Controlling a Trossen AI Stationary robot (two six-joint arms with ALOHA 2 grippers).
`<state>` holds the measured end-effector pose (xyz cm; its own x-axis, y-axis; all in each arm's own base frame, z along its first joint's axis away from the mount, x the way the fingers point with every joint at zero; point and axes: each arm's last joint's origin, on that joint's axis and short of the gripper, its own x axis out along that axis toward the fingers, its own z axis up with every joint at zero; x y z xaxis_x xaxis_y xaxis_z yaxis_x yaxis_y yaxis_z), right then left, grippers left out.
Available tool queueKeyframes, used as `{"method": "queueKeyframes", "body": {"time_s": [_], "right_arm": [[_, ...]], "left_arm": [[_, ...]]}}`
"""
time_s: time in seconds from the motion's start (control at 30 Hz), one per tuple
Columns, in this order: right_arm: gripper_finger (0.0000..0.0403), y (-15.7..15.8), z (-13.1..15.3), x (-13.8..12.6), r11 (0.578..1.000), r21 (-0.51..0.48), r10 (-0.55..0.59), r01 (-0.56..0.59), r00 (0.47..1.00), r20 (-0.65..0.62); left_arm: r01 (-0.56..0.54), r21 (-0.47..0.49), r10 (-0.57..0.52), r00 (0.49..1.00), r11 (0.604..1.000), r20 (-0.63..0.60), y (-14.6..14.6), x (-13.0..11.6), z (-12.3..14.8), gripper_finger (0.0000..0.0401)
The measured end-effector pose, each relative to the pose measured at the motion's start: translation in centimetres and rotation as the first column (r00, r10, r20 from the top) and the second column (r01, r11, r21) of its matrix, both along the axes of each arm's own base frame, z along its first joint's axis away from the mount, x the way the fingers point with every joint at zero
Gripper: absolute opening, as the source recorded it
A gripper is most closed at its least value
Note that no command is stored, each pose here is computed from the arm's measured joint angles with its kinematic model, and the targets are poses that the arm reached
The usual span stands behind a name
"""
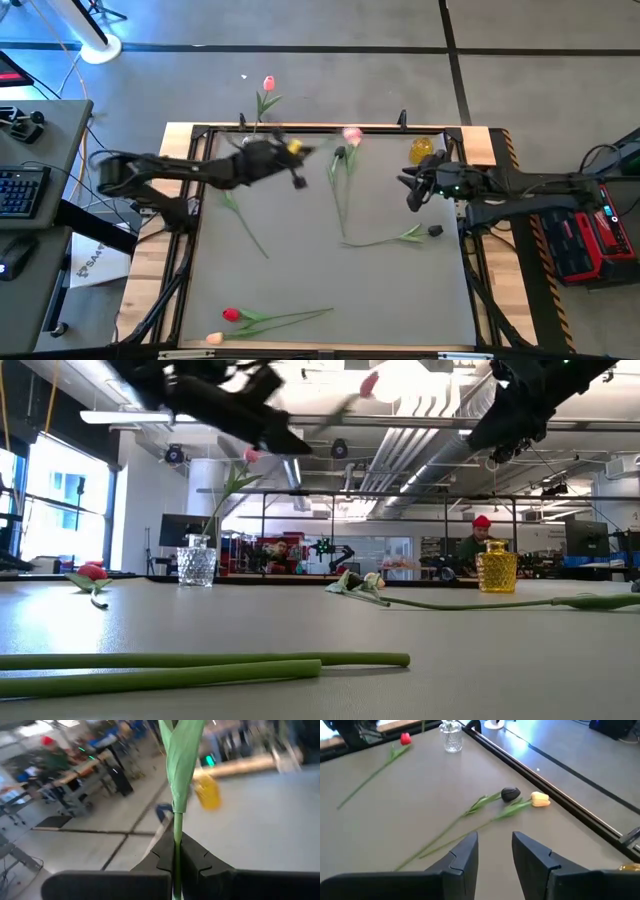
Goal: Sort flowers into vase by color
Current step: Put the pink flower into the transparent vase
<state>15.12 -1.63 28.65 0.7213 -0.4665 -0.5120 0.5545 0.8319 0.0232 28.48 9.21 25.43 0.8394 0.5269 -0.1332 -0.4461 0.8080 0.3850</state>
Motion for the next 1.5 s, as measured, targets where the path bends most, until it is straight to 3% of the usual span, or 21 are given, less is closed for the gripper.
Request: {"method": "queueKeyframes", "body": {"time_s": [0.17,0.3,0.53,0.7,1.2,1.37,1.5], "right_arm": [[0.0108,-0.3,-0.4,0.9,0.999,-0.034,0.006,-0.007,0.999,-0.039],[0.0108,-0.9,-0.7,1.5,0.998,-0.060,-0.010,0.006,0.997,-0.076],[0.0108,-2.4,-1.3,1.8,0.995,-0.081,-0.063,0.052,0.989,-0.136],[0.0108,-3.0,-1.4,1.8,0.994,-0.089,-0.078,0.065,0.985,-0.154],[0.0108,-2.9,-1.9,1.4,0.996,-0.066,-0.065,0.052,0.974,-0.217],[0.0108,-2.9,-2.1,1.2,0.997,-0.059,-0.068,0.055,0.970,-0.234],[0.0108,-2.9,-2.1,1.2,0.997,-0.048,-0.075,0.065,0.969,-0.235]], "left_arm": [[-0.078,-0.048,0.087,0.966,0.996,0.245,3.0,-5.3,1.3,0.0000],[-0.152,-0.087,0.174,0.917,0.984,0.359,4.9,-8.0,1.4,0.0000],[-0.272,-0.217,0.340,0.852,0.937,0.399,8.1,-10.3,0.0,0.0000],[-0.312,-0.230,0.384,0.820,0.922,0.425,9.6,-10.7,-0.6,0.0000],[-0.316,-0.178,0.363,0.812,0.932,0.457,11.0,-9.5,-2.6,0.0000],[-0.207,-0.043,0.198,0.827,0.977,0.526,10.0,-9.5,-1.8,0.0000],[-0.179,0.046,0.116,0.790,0.983,0.602,8.5,-10.8,-2.4,0.0000]]}}
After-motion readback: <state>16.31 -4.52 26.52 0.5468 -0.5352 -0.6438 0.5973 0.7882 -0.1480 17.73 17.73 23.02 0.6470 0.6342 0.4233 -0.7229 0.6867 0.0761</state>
